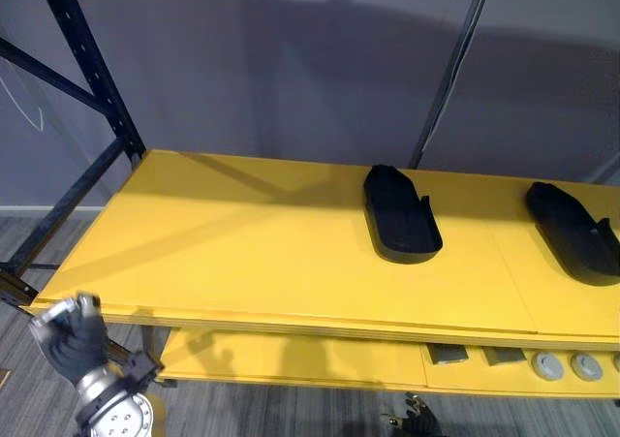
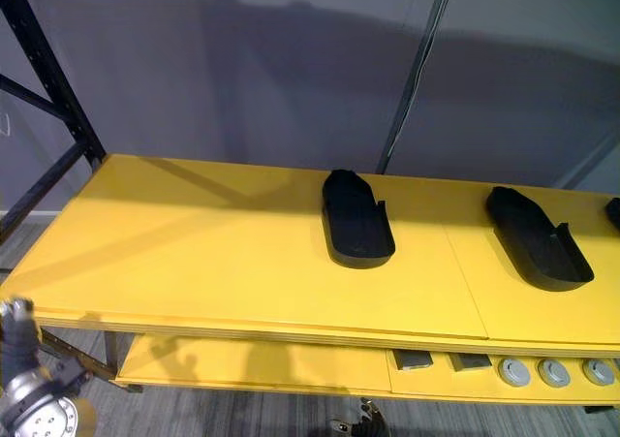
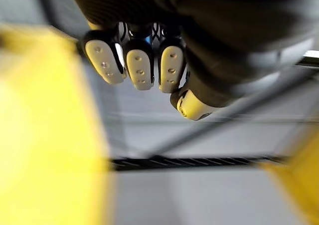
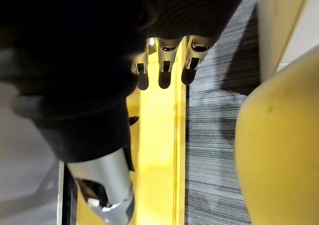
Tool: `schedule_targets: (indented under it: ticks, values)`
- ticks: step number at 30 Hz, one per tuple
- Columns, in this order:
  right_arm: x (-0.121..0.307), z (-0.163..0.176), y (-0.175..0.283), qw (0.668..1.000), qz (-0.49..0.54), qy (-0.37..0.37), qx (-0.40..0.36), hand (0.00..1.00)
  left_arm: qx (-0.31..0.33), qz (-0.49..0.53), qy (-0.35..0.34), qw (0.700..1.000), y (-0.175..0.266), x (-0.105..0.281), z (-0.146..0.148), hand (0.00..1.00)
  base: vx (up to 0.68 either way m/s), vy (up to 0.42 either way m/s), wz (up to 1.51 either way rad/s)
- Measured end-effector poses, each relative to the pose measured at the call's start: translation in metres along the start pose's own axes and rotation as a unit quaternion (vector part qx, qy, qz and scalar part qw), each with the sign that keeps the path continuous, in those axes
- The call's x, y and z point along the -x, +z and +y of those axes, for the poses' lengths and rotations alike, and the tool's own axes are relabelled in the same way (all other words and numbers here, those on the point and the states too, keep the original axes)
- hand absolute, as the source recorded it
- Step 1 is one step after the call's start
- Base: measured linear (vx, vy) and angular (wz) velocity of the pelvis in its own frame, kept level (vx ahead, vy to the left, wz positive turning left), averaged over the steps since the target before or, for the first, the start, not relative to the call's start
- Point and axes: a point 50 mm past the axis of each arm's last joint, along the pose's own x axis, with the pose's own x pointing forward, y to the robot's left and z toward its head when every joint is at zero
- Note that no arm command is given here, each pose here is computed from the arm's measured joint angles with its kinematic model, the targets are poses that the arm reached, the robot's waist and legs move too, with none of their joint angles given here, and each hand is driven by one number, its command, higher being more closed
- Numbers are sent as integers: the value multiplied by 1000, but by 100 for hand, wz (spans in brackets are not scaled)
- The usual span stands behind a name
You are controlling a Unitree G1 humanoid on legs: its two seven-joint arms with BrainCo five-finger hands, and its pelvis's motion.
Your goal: Walk over and take plastic housings, then place them on the shelf
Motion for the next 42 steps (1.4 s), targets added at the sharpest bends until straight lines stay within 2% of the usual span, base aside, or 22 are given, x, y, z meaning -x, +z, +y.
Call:
schedule_targets:
  ticks: [1,4,10,11,15,22,36,42]
  values:
    - [0,2,1,1000,-3,5,8,0,-33,73,0,997,-31,5,7,100,-20,-1,-7]
    - [2,4,2,1000,-9,11,13,0,-87,187,-18,978,-78,21,13,100,-12,3,-10]
    - [4,4,2,1000,-12,9,11,0,-136,305,-109,936,-129,54,-3,100,7,3,-5]
    - [4,4,2,1000,-13,8,8,0,-146,315,-134,928,-134,60,-10,0,-1,-1,-3]
    - [4,0,5,1000,-19,-2,-5,0,-159,339,-185,909,-147,70,-24,0,-7,-2,-17]
    - [3,-8,6,999,-20,-25,-28,0,-186,348,-236,888,-156,75,-40,0,14,-10,-23]
    - [3,-16,7,997,-21,-56,-51,0,-205,344,-278,873,-158,83,-53,0,12,-10,-12]
    - [1,-14,15,996,-35,-57,-53,0,-205,339,-276,876,-157,81,-53,0,-35,-17,-20]
